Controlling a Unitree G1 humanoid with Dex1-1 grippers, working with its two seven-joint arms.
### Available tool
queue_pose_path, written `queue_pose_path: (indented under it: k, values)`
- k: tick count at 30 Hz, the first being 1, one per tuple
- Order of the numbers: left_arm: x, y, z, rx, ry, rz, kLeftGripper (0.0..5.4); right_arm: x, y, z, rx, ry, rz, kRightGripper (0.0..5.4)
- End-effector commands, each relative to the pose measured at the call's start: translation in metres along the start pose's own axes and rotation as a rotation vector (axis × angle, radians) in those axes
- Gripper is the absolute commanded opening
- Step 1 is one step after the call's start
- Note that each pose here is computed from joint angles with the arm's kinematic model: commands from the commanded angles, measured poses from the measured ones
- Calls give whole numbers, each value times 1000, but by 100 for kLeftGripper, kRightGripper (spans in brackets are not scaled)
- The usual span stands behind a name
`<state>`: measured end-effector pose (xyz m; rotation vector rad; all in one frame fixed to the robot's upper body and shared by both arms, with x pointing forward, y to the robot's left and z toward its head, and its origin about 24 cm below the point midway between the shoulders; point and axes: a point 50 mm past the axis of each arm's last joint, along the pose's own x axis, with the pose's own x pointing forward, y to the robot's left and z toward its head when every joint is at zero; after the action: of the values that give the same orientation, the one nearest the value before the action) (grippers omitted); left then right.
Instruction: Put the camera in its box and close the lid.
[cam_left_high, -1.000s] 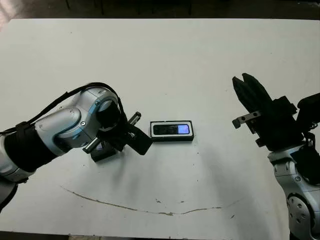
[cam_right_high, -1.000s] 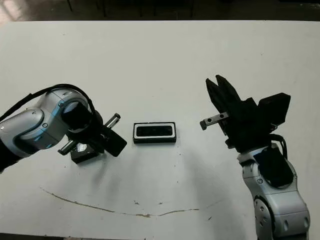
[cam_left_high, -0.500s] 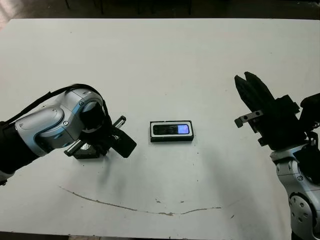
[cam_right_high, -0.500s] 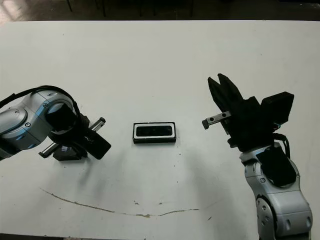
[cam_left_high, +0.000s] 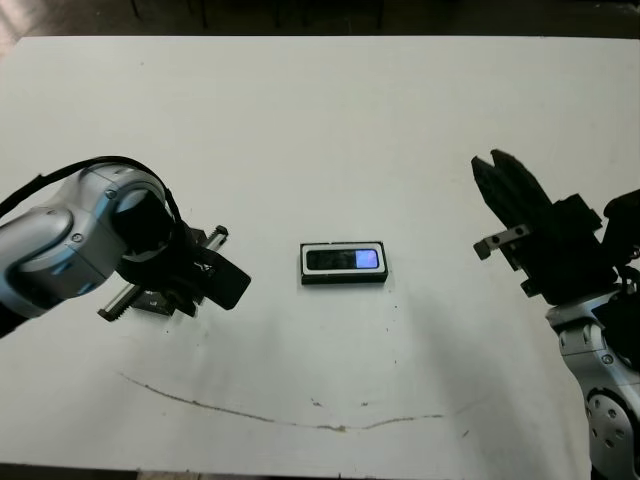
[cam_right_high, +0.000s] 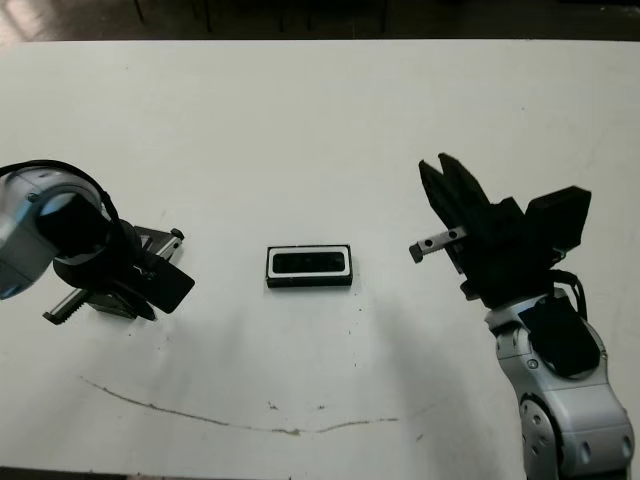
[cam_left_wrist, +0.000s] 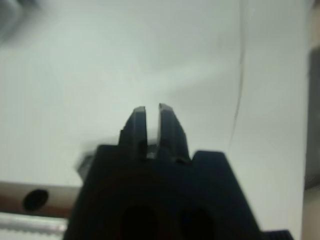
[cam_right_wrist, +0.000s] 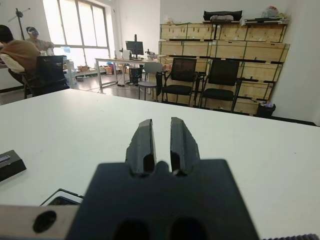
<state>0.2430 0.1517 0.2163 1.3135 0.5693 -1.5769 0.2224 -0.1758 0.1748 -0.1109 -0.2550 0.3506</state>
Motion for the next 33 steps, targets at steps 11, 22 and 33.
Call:
queue_pose_path:
  k: [11,22,33]
  values:
    - [-29,-46,-7,-422,-624,684,0,2,-1,-9,14,42,29,3]
    - [27,-102,-30,-956,-393,1346,83,6,-1,-18,55,16,68,0]
    - [38,-112,-44,-1015,-259,1360,341,6,-1,-28,63,27,86,0]
